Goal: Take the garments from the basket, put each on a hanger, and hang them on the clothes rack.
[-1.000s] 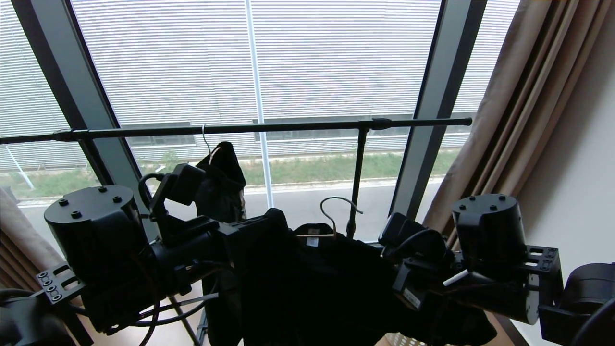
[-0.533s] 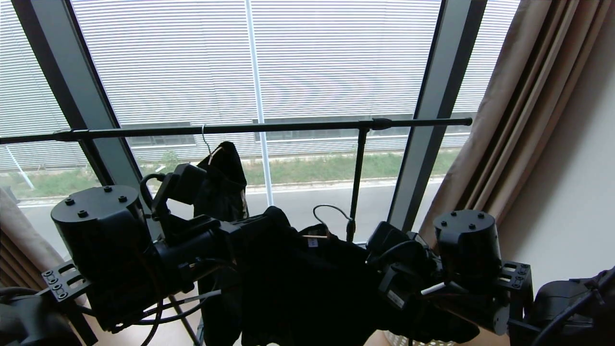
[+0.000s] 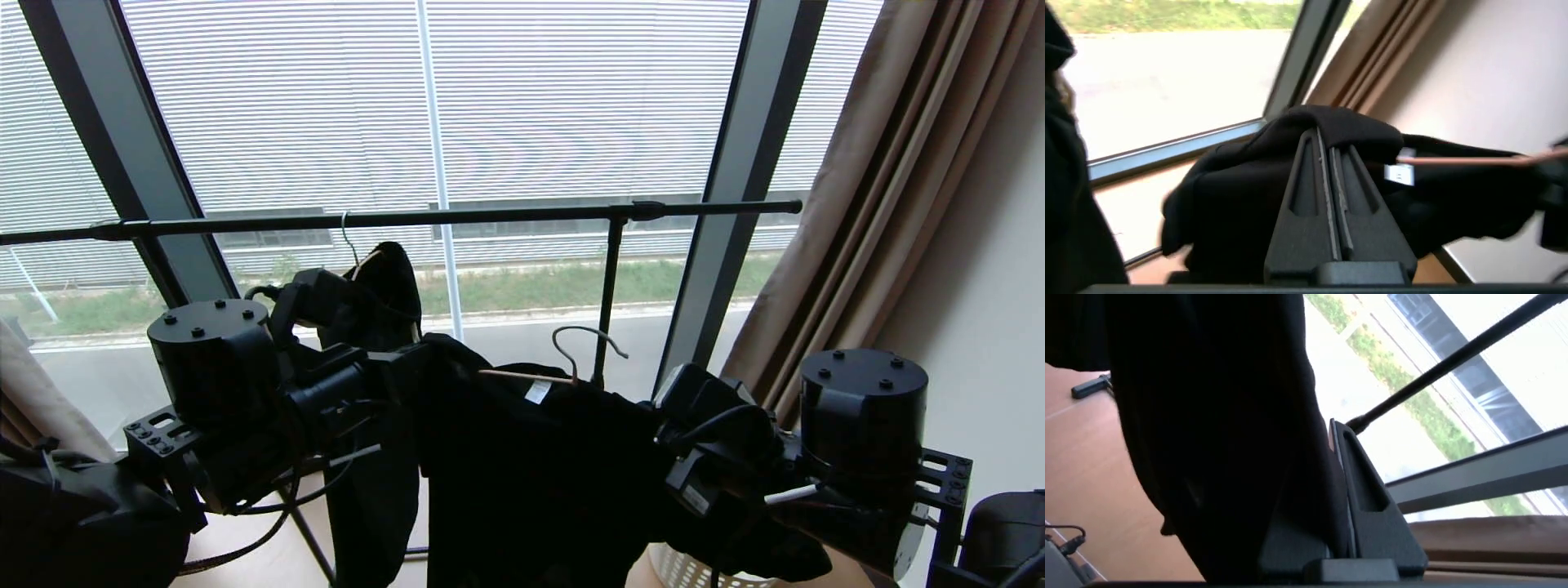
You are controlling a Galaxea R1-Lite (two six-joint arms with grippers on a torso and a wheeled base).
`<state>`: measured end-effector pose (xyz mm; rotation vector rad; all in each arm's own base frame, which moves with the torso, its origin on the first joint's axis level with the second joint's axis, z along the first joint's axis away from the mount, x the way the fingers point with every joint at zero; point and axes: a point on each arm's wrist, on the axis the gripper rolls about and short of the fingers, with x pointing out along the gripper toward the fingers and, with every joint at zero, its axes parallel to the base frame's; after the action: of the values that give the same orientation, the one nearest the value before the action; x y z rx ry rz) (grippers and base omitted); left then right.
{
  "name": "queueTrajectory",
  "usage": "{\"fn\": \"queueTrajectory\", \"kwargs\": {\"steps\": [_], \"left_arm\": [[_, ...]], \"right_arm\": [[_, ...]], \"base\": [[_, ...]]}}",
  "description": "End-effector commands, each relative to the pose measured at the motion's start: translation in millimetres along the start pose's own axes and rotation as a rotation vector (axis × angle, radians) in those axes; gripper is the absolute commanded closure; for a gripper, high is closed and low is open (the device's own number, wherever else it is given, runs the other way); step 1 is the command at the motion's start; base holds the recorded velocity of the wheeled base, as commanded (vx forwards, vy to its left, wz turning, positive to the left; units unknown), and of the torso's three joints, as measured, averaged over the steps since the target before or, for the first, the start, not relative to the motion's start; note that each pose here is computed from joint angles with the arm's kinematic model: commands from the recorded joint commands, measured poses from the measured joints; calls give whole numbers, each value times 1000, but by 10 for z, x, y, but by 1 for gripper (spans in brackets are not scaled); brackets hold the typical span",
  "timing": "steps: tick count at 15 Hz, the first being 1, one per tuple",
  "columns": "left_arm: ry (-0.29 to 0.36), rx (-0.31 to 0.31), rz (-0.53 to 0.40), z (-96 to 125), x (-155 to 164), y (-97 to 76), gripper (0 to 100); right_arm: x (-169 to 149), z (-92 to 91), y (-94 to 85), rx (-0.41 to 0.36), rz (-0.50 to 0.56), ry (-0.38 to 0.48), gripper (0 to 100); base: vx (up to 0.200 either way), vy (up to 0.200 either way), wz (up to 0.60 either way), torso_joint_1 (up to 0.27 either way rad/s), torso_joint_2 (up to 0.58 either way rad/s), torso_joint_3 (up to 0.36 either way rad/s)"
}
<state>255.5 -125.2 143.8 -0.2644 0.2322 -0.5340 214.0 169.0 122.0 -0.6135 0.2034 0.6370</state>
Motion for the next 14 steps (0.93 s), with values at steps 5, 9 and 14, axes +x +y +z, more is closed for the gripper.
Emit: {"fn": "queueTrajectory", "kwargs": {"steps": [5,9,14], "left_arm": [[51,46,-62,-143,-76,-182,100],[51,60,-146,-158,-170,-412,100],[48,58,-186,-156,-239,-508,100]], "right_arm": [[28,24,-14,2,-12,-9,100],[184,-83,82,-6,21,42,100],[362,-145,155,54,15,13,100]], "base": [[0,0,0,0,0,0],[0,0,0,0,0,0],[0,0,0,0,0,0]]}}
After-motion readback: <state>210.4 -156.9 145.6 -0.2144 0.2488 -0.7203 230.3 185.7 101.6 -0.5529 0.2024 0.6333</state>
